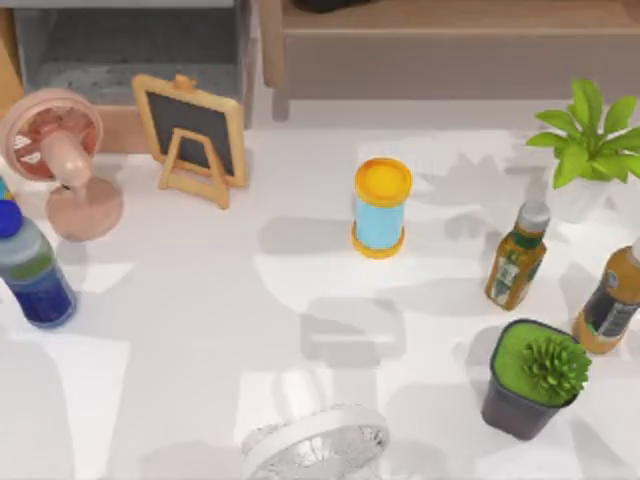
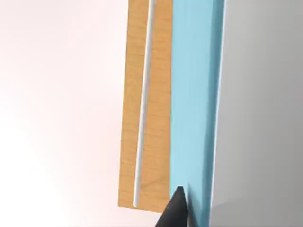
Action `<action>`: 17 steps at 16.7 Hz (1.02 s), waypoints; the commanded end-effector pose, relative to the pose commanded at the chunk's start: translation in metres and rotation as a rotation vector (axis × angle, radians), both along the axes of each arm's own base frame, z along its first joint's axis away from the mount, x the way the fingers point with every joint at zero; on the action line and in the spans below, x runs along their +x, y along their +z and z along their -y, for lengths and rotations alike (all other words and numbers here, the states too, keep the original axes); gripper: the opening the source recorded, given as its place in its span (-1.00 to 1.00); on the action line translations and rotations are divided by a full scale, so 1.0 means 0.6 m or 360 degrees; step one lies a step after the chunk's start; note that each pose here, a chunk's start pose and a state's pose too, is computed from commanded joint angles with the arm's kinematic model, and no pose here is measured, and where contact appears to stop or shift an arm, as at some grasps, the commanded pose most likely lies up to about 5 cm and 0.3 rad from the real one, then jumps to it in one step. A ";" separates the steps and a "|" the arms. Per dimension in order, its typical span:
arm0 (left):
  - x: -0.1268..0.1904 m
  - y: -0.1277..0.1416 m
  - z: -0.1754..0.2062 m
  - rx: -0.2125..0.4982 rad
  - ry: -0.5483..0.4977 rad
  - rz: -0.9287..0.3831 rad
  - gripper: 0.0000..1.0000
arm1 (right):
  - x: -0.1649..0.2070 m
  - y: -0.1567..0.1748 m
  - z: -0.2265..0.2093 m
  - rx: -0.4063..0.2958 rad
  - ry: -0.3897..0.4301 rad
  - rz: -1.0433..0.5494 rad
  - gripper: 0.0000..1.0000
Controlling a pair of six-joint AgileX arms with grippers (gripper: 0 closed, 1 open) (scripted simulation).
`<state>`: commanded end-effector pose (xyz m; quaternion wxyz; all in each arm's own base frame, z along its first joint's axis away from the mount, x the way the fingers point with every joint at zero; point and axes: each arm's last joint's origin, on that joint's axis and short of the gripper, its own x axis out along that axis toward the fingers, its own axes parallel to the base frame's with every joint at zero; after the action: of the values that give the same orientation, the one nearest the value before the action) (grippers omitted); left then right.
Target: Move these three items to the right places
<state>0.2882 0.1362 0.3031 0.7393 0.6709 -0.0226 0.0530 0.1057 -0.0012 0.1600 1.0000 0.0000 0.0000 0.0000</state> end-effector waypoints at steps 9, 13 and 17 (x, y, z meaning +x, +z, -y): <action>-0.134 -0.313 -0.074 0.0203 -0.0060 -0.0880 -1.00 | 0.000 0.000 0.000 0.0000 0.0000 0.0000 1.00; -0.160 -0.361 -0.055 0.0151 -0.0167 -0.0997 -1.00 | 0.000 0.000 0.000 0.0000 0.0000 0.0000 1.00; -0.154 -0.352 -0.058 0.0181 -0.0165 -0.0970 -1.00 | 0.000 0.000 0.000 0.0000 0.0000 0.0000 1.00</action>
<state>0.1955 0.1709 0.0916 0.6750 0.6942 0.1629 -0.1897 0.1057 -0.0012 0.1600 1.0000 0.0000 0.0000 0.0000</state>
